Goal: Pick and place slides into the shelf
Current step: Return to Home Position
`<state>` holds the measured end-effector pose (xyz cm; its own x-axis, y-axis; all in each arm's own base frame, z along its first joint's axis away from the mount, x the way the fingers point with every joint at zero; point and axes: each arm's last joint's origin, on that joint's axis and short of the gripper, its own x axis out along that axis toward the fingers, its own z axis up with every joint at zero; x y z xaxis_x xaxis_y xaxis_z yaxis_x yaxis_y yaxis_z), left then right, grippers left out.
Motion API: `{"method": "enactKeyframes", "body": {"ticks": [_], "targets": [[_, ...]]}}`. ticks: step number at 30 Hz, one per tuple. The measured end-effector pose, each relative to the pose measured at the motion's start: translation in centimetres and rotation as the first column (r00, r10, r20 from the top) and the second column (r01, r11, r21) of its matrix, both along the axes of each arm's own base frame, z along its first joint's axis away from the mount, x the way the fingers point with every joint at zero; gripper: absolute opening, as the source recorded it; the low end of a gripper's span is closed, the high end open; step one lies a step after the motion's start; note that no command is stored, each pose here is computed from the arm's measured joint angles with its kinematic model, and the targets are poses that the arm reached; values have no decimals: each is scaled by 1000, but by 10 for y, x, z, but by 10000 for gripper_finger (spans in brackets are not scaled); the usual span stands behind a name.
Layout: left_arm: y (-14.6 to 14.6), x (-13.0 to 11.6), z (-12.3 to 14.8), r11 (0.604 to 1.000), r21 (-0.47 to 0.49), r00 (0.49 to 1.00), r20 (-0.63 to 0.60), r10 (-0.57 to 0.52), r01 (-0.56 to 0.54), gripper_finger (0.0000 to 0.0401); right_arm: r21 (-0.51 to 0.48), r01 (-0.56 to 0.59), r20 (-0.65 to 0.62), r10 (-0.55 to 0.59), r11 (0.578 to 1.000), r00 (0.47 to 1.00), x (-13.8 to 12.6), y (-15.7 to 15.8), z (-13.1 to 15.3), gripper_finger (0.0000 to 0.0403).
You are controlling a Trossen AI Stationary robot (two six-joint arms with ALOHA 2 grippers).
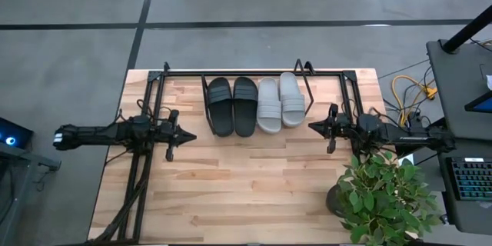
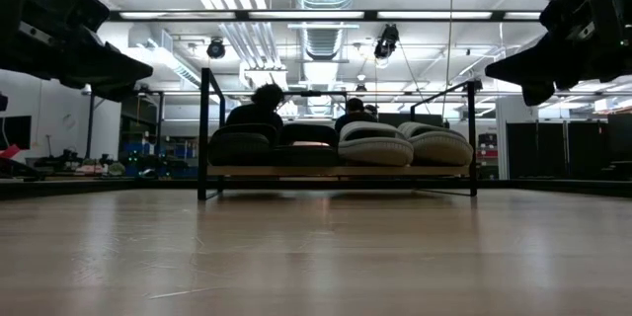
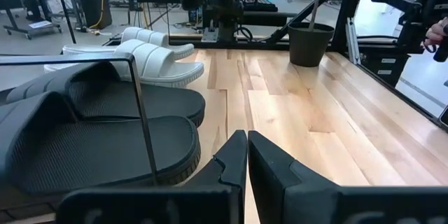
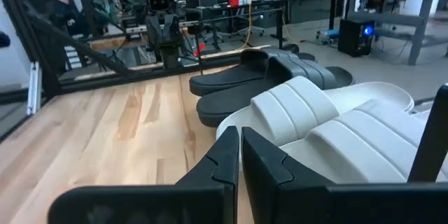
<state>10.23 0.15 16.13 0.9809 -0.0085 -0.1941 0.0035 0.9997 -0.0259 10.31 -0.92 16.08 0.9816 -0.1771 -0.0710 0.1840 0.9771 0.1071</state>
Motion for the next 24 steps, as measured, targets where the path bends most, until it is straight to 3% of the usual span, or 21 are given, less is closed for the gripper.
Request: {"method": "enactKeyframes", "body": {"ticks": [11,17,24], "targets": [[0,2,-3,1000,-1,1000,-30,0,0,0,-15,0,-3,0,1000,1000,0,0,0,9],[0,2,-3,1000,0,999,-36,1,-1,0,97,7,16,-8,995,1000,0,0,0,9],[0,2,-3,1000,0,999,-37,3,-3,0,91,6,15,-8,996,1000,0,0,0,9]]}}
